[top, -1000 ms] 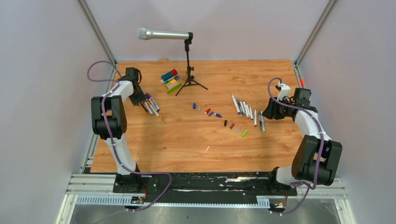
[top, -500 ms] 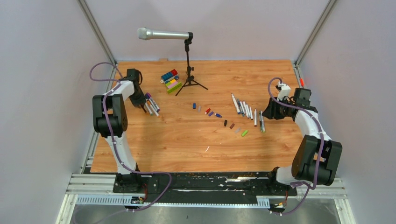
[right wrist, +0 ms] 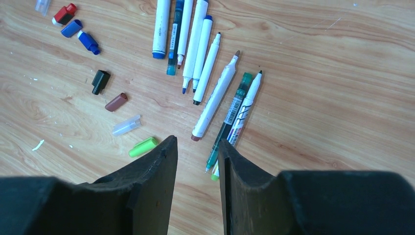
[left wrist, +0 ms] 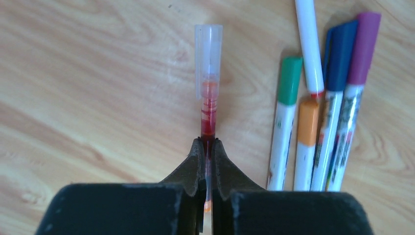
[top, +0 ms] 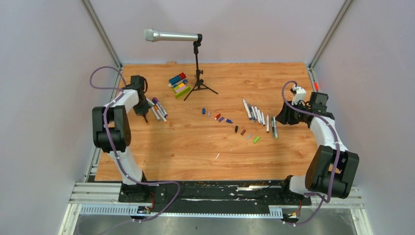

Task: Open the pen caps
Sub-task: Pick up the pen from the center of the board.

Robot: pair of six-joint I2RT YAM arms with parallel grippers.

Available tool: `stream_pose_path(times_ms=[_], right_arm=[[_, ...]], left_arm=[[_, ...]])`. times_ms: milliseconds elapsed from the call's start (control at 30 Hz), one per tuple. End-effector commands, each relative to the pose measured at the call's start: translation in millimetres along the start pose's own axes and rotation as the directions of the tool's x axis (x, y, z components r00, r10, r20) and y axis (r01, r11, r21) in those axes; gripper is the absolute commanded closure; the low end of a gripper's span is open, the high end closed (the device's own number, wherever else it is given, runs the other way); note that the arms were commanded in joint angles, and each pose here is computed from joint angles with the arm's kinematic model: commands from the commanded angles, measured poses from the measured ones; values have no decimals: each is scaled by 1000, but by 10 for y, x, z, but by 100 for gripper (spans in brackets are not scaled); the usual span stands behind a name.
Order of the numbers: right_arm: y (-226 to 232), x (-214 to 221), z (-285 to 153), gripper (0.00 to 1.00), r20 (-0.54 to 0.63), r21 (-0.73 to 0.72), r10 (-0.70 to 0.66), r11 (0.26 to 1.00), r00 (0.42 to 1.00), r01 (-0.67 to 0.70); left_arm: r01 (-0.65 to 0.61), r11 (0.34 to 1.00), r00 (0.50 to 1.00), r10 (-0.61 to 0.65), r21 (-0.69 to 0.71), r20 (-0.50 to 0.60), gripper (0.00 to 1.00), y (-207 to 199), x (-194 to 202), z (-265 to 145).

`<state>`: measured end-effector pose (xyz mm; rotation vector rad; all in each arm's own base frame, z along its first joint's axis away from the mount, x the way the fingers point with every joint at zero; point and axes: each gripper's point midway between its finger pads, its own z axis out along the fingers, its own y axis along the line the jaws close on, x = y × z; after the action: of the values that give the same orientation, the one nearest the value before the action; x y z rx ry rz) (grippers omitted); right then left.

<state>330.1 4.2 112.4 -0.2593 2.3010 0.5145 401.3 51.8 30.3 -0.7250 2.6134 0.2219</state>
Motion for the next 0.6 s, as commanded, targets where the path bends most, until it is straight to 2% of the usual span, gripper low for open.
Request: stream_pose_path(times_ms=[0, 100, 233, 300, 400, 467, 567], right_arm=[[106, -234, -131, 63, 71, -31, -62, 997, 996, 64], [225, -271, -169, 63, 104, -80, -87, 992, 991, 96], [481, -329, -257, 63, 171, -183, -131, 970, 977, 163], [609, -344, -308, 64, 206, -233, -150, 952, 967, 197], [839, -339, -380, 64, 264, -332, -163, 910, 951, 249], [1015, -309, -439, 64, 305, -414, -159, 866, 939, 281], [1230, -252, -532, 63, 355, -510, -145, 798, 924, 321]], left_arm=[[9, 992, 981, -32, 123, 190, 100, -17, -317, -573], [-48, 948, 967, -35, 316, 253, 100, -214, -196, -854], [-133, 801, 940, -86, 584, 331, 100, -541, -39, -1329], [-166, 699, 929, -125, 695, 348, 100, -687, 51, -1552], [-247, 484, 902, -203, 839, 382, 100, -907, 165, -1998], [-304, 362, 881, -247, 881, 405, 100, -999, 274, -2283], [-385, 239, 859, -261, 892, 441, 100, -1170, 504, -2637]])
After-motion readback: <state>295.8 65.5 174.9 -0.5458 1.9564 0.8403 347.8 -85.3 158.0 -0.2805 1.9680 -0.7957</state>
